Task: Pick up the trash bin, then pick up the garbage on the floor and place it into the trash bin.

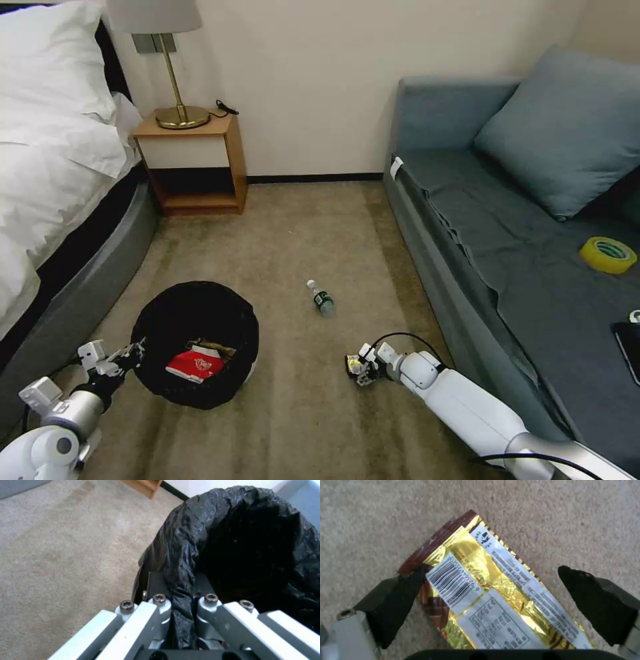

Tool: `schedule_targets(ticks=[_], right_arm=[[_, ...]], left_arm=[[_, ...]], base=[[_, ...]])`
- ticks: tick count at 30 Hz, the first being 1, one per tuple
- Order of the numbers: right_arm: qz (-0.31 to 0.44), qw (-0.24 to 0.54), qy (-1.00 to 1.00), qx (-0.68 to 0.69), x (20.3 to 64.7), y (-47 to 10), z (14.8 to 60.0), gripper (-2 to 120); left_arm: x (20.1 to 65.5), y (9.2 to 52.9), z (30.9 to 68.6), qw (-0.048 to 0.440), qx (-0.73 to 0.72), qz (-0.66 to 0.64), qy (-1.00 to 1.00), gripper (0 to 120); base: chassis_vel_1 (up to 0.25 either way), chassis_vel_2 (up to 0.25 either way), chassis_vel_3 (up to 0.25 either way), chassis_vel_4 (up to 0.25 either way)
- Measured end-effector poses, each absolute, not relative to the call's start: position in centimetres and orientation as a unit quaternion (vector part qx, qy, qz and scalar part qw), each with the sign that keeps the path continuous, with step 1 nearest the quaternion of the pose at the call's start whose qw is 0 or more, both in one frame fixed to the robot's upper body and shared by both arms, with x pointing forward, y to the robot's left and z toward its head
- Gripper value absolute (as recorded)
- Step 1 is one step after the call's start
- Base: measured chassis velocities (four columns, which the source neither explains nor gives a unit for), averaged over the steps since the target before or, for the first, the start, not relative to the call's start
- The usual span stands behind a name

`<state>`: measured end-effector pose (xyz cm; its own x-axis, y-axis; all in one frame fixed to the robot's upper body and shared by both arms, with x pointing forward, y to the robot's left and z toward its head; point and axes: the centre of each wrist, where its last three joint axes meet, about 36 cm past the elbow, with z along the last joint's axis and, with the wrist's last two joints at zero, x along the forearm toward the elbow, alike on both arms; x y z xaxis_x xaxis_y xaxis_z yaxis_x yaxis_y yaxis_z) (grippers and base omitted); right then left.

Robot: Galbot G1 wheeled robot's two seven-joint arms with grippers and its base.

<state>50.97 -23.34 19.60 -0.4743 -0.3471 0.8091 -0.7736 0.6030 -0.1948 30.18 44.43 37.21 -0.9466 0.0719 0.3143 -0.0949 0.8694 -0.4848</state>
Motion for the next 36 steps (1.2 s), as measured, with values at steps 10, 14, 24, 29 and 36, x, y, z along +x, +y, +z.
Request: schedule_targets(ticks=[10,14,24,29,36], right_arm=[[0.27,0.39,-0.81,0.346,51.1,-24.5,19.5,100],[0.264,0.394,-0.808,0.35,50.9,-25.0,19.5,89],[0.255,0.399,-0.807,0.354,50.7,-24.9,19.2,66],[0.255,0.399,-0.806,0.355,50.6,-24.9,19.0,53],[0.255,0.398,-0.806,0.355,50.4,-24.9,18.9,37]], left_arm=[[30.1,44.2,37.4,0.16,0.006,0.254,-0.954,4],[30.1,44.0,37.5,0.159,0.006,0.254,-0.954,4],[30.0,43.9,37.5,0.159,0.007,0.253,-0.954,4],[29.9,43.9,37.6,0.159,0.007,0.252,-0.954,4],[30.0,43.7,37.7,0.158,0.005,0.252,-0.955,4]], base=[[0.0,0.0,0.0,0.0],[0.0,0.0,0.0,0.0],[0.0,0.0,0.0,0.0],[0.0,0.0,0.0,0.0],[0.0,0.0,0.0,0.0]])
